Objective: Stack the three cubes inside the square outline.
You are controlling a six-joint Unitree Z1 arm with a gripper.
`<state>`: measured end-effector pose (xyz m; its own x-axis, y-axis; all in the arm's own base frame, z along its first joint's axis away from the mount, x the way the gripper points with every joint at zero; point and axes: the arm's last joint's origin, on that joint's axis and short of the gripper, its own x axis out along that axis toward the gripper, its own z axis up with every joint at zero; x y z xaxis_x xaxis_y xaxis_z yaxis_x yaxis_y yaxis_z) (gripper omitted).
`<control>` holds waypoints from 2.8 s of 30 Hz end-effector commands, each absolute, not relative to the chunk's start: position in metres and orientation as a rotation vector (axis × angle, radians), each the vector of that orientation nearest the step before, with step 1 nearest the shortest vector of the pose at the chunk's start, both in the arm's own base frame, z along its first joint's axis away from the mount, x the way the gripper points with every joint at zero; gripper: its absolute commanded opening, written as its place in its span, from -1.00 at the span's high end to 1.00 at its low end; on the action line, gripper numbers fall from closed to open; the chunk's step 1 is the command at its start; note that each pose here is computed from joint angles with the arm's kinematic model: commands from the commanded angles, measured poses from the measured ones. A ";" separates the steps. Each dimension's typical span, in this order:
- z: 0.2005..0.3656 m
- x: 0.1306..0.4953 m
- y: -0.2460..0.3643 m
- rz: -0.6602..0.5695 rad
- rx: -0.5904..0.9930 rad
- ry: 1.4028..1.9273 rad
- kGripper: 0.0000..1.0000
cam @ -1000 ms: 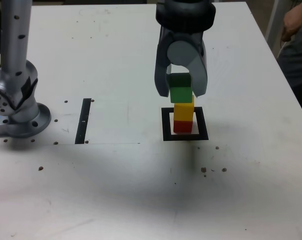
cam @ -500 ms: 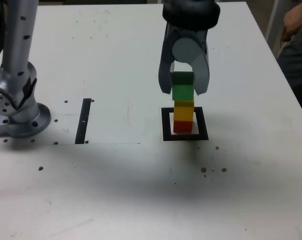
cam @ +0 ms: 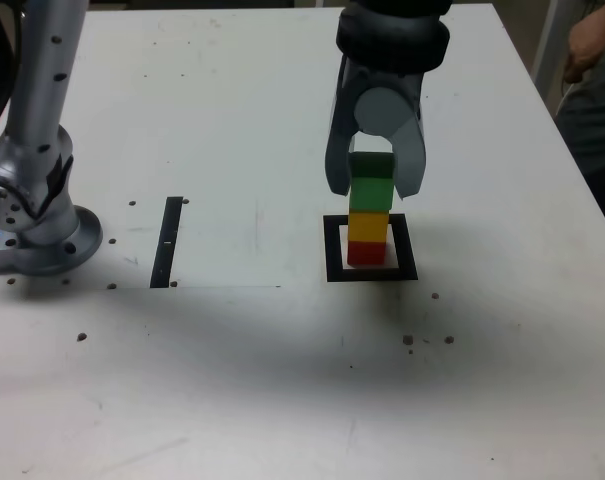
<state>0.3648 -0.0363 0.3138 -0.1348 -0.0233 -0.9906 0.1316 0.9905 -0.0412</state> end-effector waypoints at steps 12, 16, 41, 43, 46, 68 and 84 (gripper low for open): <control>0.306 0.370 -0.030 -0.138 0.072 1.716 0.22; 0.303 0.371 -0.029 -0.152 0.067 1.722 -0.64; 0.329 0.347 -0.025 -0.110 0.111 1.665 -1.00; 0.335 0.340 -0.025 -0.102 0.121 1.651 -1.00; 0.342 0.331 -0.026 -0.094 0.130 1.638 -1.00; 0.348 0.257 -0.019 -0.052 0.128 1.685 -1.00; 0.336 0.216 -0.015 -0.044 0.119 1.700 -1.00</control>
<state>0.2200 -0.0155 0.3351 -0.1375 0.0540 -0.9890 0.1061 0.9936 0.0395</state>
